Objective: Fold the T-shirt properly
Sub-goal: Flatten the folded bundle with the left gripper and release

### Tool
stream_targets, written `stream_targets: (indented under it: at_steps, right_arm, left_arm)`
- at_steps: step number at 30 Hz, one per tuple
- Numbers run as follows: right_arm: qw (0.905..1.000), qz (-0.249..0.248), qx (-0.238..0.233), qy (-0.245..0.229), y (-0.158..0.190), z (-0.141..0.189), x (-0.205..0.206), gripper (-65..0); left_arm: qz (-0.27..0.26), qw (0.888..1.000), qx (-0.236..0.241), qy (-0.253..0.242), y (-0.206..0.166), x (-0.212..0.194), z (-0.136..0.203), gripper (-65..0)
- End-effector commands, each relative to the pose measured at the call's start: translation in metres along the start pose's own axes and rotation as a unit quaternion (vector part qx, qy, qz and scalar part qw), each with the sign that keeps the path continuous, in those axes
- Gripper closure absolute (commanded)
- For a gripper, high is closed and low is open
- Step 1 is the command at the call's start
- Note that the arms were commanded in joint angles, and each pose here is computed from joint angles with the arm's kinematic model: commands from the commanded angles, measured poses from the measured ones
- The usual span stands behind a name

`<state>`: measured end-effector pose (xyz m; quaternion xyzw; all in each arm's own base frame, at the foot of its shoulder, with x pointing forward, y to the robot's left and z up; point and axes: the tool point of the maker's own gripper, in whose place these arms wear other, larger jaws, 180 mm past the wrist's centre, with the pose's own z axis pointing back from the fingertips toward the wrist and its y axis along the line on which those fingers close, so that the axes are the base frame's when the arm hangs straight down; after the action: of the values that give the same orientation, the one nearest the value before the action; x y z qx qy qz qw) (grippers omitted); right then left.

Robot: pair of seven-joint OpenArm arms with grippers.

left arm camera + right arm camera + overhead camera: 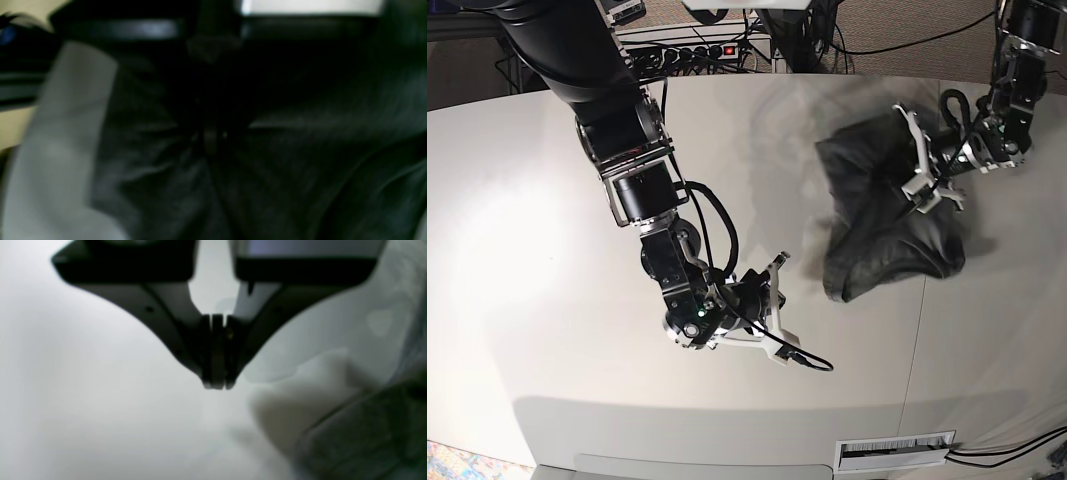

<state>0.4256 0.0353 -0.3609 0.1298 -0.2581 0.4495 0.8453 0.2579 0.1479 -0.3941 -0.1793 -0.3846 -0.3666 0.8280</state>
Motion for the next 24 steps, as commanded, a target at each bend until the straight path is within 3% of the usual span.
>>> stream_targets:
  at_steps: [1, 8, 15, 24]
  right_arm:
    - [0.9994, 0.012, -0.012, -0.031, -0.01, 0.013, 0.027, 0.0]
    - [0.9994, 0.01, -0.009, -0.032, -0.008, 0.013, 0.027, 0.0]
    - [0.9996, 0.006, -0.002, -0.028, -0.006, 0.013, 0.026, 0.0]
    - [0.9995, 0.005, -0.001, -0.03, -0.005, 0.013, 0.027, 0.0]
  left_arm:
    - [-0.034, 0.996, 0.053, 0.069, 0.03, -0.021, 0.009, 0.0]
    - [-0.07, 0.986, 0.131, 0.073, 0.076, -0.003, 0.019, 0.0]
    - [-0.045, 0.993, 0.108, 0.014, 0.063, 0.037, 0.018, 0.0]
    - [-0.072, 0.993, 0.079, -0.049, 0.033, 0.092, 0.023, 0.0]
